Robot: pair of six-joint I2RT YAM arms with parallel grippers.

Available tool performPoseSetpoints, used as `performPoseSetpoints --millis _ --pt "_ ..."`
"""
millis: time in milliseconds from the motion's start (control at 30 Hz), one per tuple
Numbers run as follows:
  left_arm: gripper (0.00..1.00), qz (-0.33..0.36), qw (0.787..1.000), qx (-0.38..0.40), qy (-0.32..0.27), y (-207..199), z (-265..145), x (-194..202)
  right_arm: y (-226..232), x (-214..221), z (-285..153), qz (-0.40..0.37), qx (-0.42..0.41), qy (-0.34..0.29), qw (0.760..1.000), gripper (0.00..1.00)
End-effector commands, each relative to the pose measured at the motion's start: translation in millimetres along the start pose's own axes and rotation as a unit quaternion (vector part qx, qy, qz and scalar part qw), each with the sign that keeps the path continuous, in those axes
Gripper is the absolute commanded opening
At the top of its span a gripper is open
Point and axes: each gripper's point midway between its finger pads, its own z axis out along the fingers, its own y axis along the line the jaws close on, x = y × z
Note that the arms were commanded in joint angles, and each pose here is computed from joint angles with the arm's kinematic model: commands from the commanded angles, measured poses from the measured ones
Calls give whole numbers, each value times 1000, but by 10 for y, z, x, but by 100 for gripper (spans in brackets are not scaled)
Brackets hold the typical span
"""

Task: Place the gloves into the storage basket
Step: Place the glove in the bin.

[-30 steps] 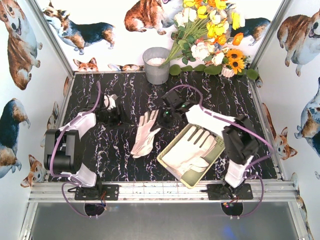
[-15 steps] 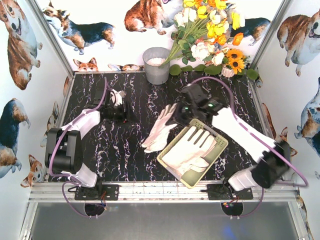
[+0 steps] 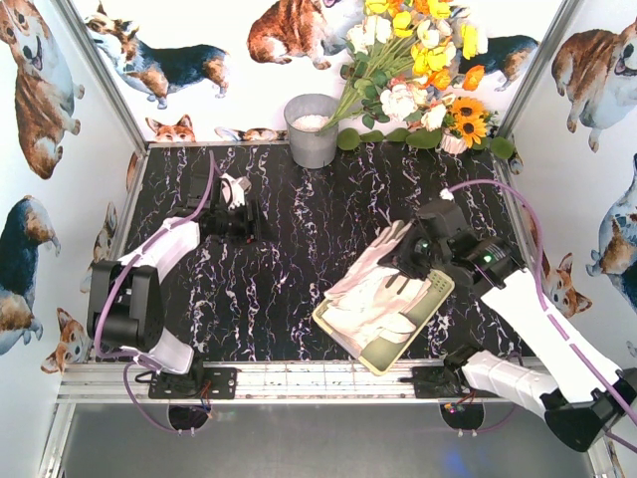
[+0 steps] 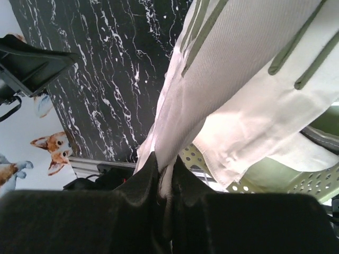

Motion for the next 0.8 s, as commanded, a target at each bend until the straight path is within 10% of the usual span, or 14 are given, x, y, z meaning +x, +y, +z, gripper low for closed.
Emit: performPoseSetpoints --millis 0,767 --pt "61 32 999 0 -36 -130 -97 -204 -49 -119 -86 15 0 -44 999 0" --pt "61 32 999 -9 -43 -140 -158 -196 -185 10 244 18 -8 -30 999 0"
